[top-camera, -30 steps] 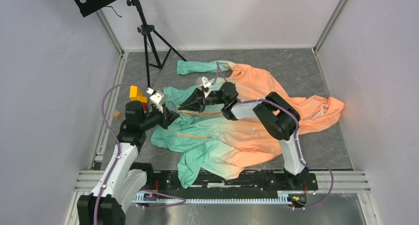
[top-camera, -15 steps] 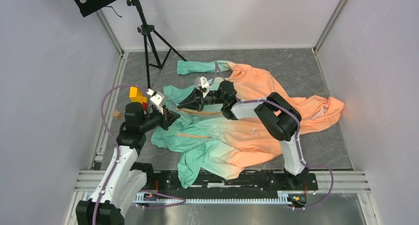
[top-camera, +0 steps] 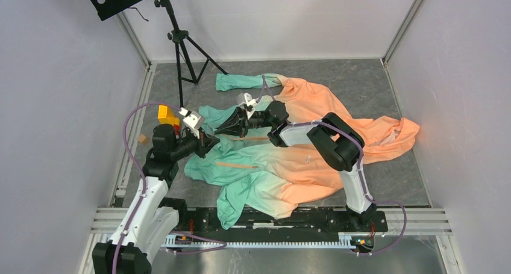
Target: Zip up the jacket
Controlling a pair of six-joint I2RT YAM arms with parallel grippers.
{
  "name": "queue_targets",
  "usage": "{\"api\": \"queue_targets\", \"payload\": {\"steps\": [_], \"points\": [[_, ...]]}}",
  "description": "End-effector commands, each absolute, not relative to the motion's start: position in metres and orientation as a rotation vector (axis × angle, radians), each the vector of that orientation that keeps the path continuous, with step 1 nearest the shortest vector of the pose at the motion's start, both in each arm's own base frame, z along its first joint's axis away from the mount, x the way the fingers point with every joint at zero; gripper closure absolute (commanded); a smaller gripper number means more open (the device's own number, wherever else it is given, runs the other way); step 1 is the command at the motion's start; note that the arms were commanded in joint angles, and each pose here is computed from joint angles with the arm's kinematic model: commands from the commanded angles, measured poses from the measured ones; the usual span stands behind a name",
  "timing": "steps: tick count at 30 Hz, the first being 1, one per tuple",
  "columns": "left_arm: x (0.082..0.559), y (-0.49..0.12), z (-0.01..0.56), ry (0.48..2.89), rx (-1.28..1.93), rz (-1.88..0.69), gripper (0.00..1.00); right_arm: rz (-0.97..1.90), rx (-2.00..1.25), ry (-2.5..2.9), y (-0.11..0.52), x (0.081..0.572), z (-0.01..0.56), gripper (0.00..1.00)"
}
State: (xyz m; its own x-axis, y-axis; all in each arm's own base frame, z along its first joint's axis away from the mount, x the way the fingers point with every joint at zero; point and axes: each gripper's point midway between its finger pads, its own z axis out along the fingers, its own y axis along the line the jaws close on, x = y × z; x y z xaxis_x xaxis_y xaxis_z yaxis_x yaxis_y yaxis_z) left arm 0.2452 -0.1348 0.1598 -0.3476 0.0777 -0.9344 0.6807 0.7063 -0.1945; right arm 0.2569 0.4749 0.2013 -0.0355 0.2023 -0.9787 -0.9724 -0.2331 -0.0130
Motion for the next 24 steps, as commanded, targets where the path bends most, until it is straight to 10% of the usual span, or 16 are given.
{"api": "queue_targets", "payload": {"steps": [1,10,18,24], "points": [[0.246,-0.139,0.172,1.785,0.640,-0.699,0.98,1.480,-1.203,0.785,0.483,0.245,0.238,1.00],[0.248,-0.131,0.190,1.811,0.424,-0.714,0.96,1.451,-1.186,0.862,0.482,0.260,0.235,1.00],[0.227,-0.132,0.219,1.820,0.279,-0.803,0.53,1.424,-1.174,0.929,0.485,0.271,0.229,1.00],[0.225,-0.124,0.231,1.869,0.060,-0.829,0.44,1.395,-1.173,0.967,0.486,0.276,0.229,1.00]]}}
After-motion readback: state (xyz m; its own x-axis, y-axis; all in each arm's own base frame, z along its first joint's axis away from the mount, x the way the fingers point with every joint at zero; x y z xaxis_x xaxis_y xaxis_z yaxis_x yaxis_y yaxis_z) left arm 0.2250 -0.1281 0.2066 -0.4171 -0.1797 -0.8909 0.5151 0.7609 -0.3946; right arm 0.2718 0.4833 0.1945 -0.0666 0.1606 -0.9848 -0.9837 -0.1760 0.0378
